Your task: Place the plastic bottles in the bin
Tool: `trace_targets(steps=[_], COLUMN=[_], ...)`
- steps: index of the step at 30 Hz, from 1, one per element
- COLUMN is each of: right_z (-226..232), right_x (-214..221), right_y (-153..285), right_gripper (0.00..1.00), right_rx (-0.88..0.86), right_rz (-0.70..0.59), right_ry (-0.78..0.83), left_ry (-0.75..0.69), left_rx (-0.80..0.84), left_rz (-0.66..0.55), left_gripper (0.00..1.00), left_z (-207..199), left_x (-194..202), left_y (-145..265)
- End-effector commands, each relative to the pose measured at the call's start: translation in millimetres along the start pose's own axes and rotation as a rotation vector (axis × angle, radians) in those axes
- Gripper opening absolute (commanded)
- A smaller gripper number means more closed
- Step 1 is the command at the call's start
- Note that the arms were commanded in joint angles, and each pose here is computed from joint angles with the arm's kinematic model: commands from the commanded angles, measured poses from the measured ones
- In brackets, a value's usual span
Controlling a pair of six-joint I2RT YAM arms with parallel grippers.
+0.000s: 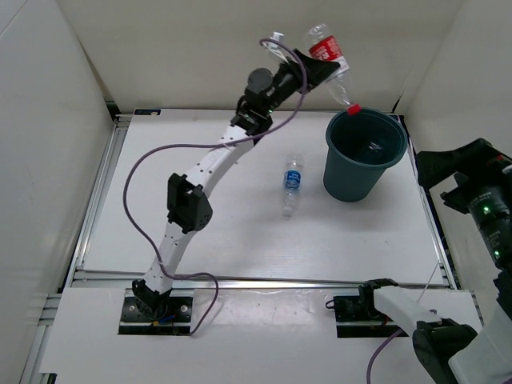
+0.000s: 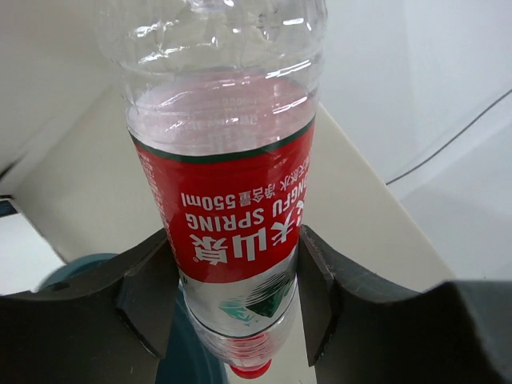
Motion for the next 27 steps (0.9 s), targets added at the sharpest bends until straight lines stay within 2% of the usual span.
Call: trace_targets(steps=[1, 3, 4, 5, 6, 8, 10, 12, 14, 16, 18, 20, 22, 23, 24, 27], right_z=[0.0, 2.7, 4.6, 5.8, 7.1, 12.9, 15.9, 17.2, 13.5, 8.8, 3.7, -5.4, -20.5, -25.0, -28.6, -41.8], right_x=[16.4, 18.0, 19.0, 19.7, 20.8, 22.2, 24.1, 25.2, 29.7, 33.9, 38.5, 42.8, 55.0, 58.1, 63.5, 78.8], right_y=[13.4, 19.6, 25.7, 29.8, 30.3, 34.1, 35.1, 35.7, 37.1, 34.9, 28.7, 20.0, 7.5, 1.6, -4.1, -27.7], right_gripper=[1.00, 1.00, 1.00, 1.00, 1.00, 1.00, 1.00, 1.00, 1.00, 1.00, 1.00, 1.00, 1.00, 1.00, 1.00, 1.00], right_rx=[-0.025, -0.053, -0.076, -0.091, -0.100, -0.133, -0.148, -0.156, -0.150, -0.131, -0.105, -0.064, 0.003, 0.014, 0.021, 0.041], right_rz=[0.080, 0.085, 0.085, 0.085, 0.092, 0.105, 0.118, 0.125, 0.133, 0.142, 0.152, 0.163, 0.198, 0.201, 0.214, 0.204], right_ry=[-0.006, -0.008, -0.010, -0.011, -0.011, -0.023, -0.034, -0.034, -0.033, -0.032, -0.030, 0.014, 0.049, 0.082, 0.097, 0.126], left_ry=[-0.023, -0.046, -0.051, -0.070, -0.106, -0.131, -0.149, -0.160, -0.157, -0.176, -0.215, -0.296, -0.337, -0.357, -0.370, -0.463], left_rx=[0.050, 0.019, 0.022, 0.018, -0.012, -0.045, -0.068, -0.069, -0.074, -0.071, -0.081, -0.068, -0.128, -0.113, -0.147, -0.202], left_rz=[-0.088, -0.062, -0.074, -0.073, -0.059, -0.046, -0.021, -0.020, -0.025, -0.038, -0.025, -0.040, 0.004, -0.033, 0.015, 0.027], left_gripper=[0.26, 0.28, 0.29, 0.33, 0.34, 0.35, 0.42, 0.44, 0.65, 1.00, 1.00, 1.00, 1.00, 1.00, 1.00, 1.00], left_z=[-18.2, -4.7, -14.6, -14.5, -5.8, 1.2, 16.9, 17.4, 19.2, 7.6, 1.4, -30.1, -19.9, -44.5, -31.5, -53.4], left_x=[24.6, 57.9, 68.7, 77.7, 89.8, 106.7, 120.7, 120.8, 127.9, 123.7, 116.7, 83.8, 72.1, 40.3, 53.2, 23.4], left_y=[-16.0, -22.1, -26.6, -28.7, -29.9, -30.8, -30.4, -30.4, -31.3, -32.8, -29.5, -23.5, -10.5, -0.9, 9.1, 37.1])
Point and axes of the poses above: each gripper's point midway between its finger pads, its own y axis back along the fingers, its own z axis along the line the jaws close on, x = y × z, the point moved 1 cm from there along y, back along the fingers, and after that the axes turned 9 degrees about -y, right-handed, at the moved point
